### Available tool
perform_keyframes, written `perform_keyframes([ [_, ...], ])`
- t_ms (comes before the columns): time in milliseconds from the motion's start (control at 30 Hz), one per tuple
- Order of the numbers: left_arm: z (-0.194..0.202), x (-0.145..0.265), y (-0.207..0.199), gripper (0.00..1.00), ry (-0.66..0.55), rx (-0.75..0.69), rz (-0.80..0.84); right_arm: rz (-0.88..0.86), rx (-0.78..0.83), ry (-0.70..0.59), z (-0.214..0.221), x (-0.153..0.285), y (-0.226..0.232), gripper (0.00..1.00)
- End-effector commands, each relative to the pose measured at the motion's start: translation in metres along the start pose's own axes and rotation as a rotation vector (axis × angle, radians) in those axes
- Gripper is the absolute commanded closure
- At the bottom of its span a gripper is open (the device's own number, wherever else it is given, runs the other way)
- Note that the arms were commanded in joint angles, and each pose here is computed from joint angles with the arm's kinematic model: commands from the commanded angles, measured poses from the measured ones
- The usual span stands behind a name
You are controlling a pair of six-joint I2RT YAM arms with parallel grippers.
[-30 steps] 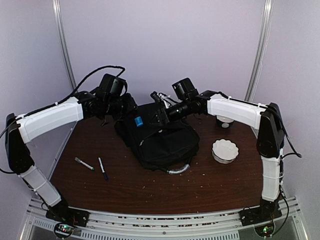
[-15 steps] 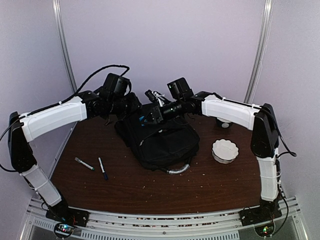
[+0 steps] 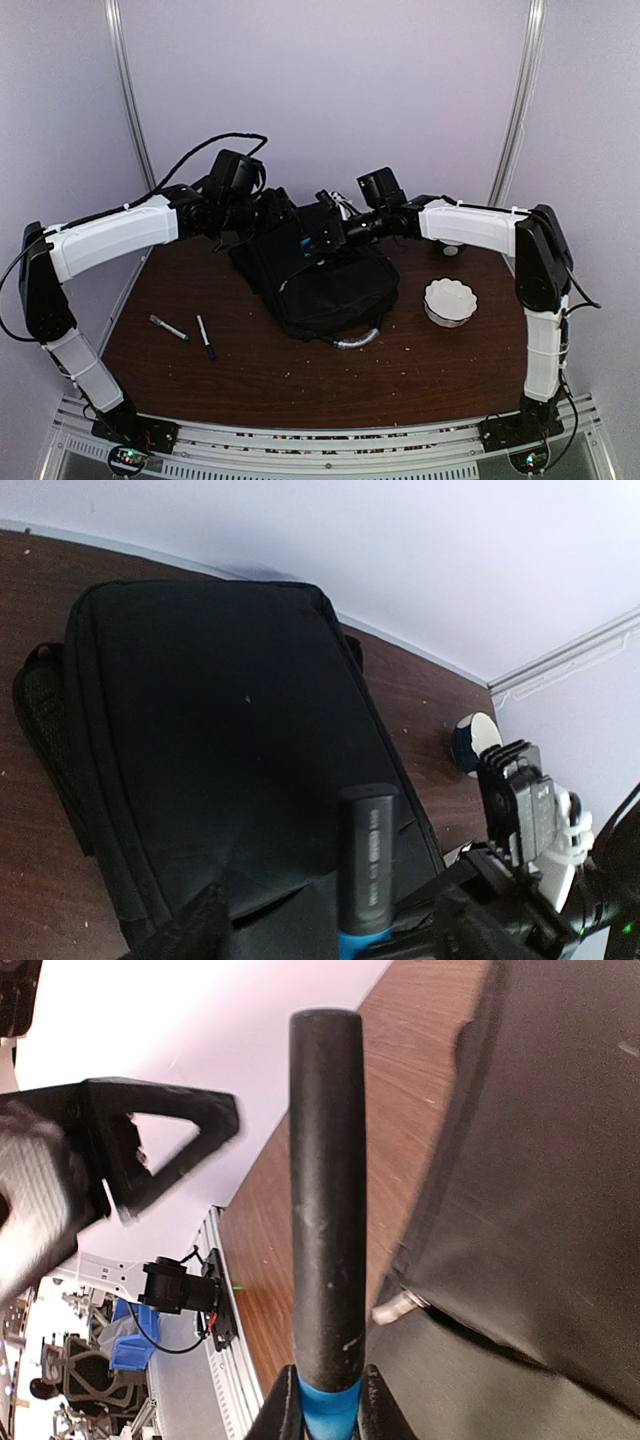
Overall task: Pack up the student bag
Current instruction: Pass from the left arm to the right, then place the pen in the upper front pocket of the bag.
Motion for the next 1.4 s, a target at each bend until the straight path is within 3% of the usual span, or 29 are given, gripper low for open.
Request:
perform_keyframes([
  [0,-0.004,-0.001,-0.013,0.41,-0.009,-0.183,0.168,0.022,0.032,-0.066,-0.003,0.063,0.012,0.95],
  [67,0.001,0.000,-0.024,0.44,-0.006,-0.315,0.278,0.026,-0.010,-0.039,0.016,0.078,0.006,0.95],
  [200,0.013,-0.014,-0.025,0.44,0.033,-0.493,0.291,0.052,-0.087,0.018,0.069,0.093,-0.010,0.94],
  [500,0.027,-0.039,-0.026,0.45,0.127,-0.622,0.236,0.049,-0.216,0.165,0.131,0.085,-0.034,0.94],
  [867,0.034,-0.036,-0.015,0.44,0.144,-0.602,0.207,-0.029,-0.407,0.226,0.116,0.052,-0.061,0.95],
  [1367,0.036,-0.036,-0.015,0.44,0.150,-0.579,0.212,0.038,-0.536,0.104,0.058,0.051,-0.120,0.94],
])
Point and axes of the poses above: each gripper's point midway between its finger pads, its own x axis back along the fingers, its own y axis along the line the jaws close on, z = x × y, the point moved 4 cm from there along x, back along the fingers, and after that the axes turned 1 degree about x, right-handed, at the moved point
